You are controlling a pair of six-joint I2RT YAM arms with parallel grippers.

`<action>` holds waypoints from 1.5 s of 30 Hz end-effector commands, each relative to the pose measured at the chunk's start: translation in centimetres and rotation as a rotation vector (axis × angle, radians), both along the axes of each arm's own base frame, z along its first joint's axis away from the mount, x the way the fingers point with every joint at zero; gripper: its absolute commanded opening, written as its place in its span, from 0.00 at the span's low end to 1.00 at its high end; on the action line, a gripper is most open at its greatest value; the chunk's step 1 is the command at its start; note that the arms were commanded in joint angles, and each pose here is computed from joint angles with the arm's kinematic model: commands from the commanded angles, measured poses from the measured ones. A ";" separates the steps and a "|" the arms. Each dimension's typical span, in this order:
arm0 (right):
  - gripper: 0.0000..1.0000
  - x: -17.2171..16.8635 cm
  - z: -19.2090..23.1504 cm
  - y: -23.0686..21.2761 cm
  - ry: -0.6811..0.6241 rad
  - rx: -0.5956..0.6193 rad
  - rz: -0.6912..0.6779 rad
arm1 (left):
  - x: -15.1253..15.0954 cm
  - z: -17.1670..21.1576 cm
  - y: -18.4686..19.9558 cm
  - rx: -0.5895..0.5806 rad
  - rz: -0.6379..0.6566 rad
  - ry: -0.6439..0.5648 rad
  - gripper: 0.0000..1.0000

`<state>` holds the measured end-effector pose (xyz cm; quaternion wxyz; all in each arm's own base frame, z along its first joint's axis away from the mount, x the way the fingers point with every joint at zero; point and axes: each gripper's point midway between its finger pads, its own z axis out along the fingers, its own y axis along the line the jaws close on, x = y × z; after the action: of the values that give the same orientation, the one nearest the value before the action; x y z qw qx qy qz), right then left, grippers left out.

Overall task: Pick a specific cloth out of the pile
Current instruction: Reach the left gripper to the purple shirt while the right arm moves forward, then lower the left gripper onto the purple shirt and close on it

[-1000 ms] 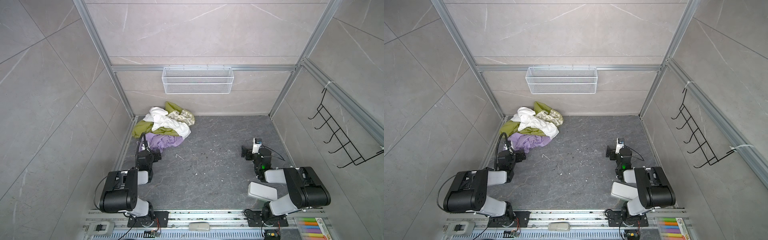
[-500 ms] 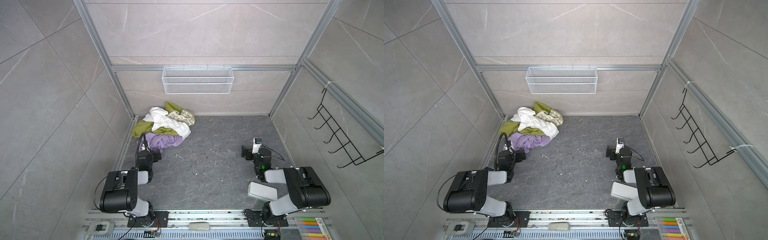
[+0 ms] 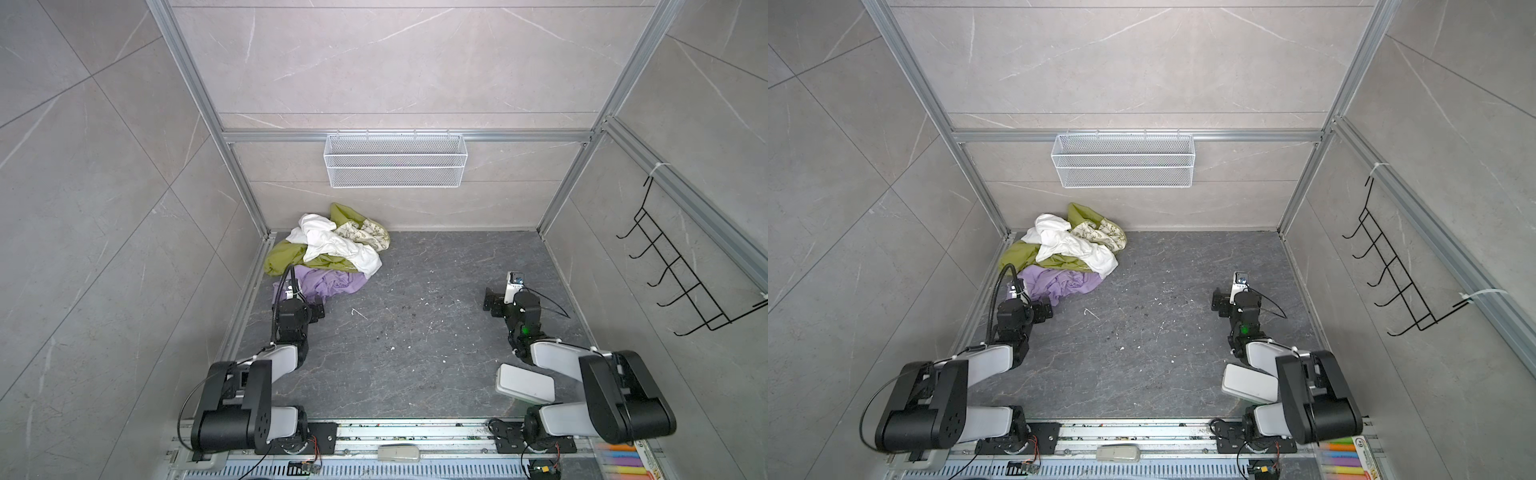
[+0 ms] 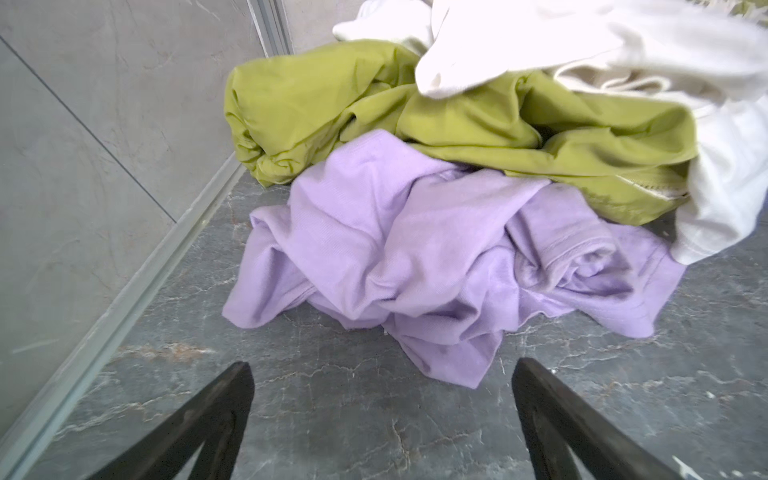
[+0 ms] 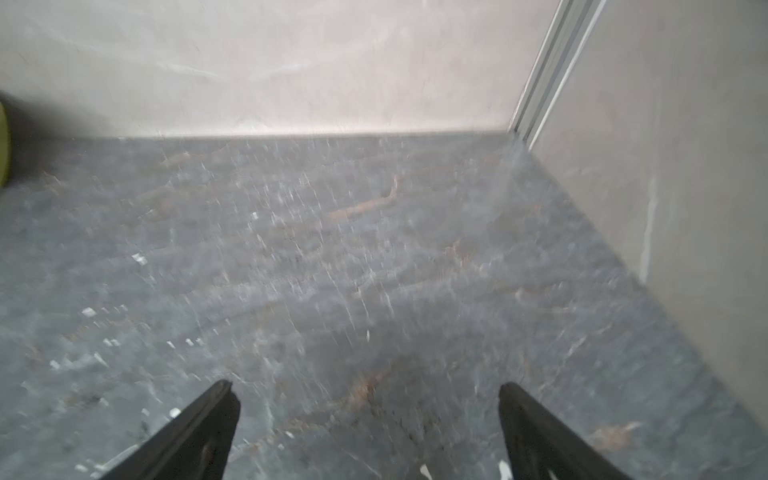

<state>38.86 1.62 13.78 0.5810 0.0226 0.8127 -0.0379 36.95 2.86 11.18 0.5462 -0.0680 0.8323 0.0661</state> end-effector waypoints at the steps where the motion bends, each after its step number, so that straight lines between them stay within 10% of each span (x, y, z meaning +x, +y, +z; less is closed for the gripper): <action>1: 1.00 -0.1 4.8 0.8 -0.004 0.055 -0.026 | 0.1 3.6 1.1 -0.058 0.094 -0.034 1.00; 5: 1.00 1.2 7.4 4.0 0.057 0.261 0.035 | 0.3 5.6 0.4 -0.221 0.120 -0.067 1.00; 18: 1.00 3.9 6.1 15.9 0.225 0.401 0.265 | 3.8 6.8 -0.7 -0.643 0.068 0.055 0.95; 45: 1.00 4.2 3.5 21.2 0.314 0.340 0.387 | 5.7 -0.6 -1.6 -0.453 0.051 0.516 0.73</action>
<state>42.71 22.51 17.15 0.4322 -0.0393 0.8751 0.2144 42.20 1.15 10.19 0.2877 -0.2212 0.9233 -0.1258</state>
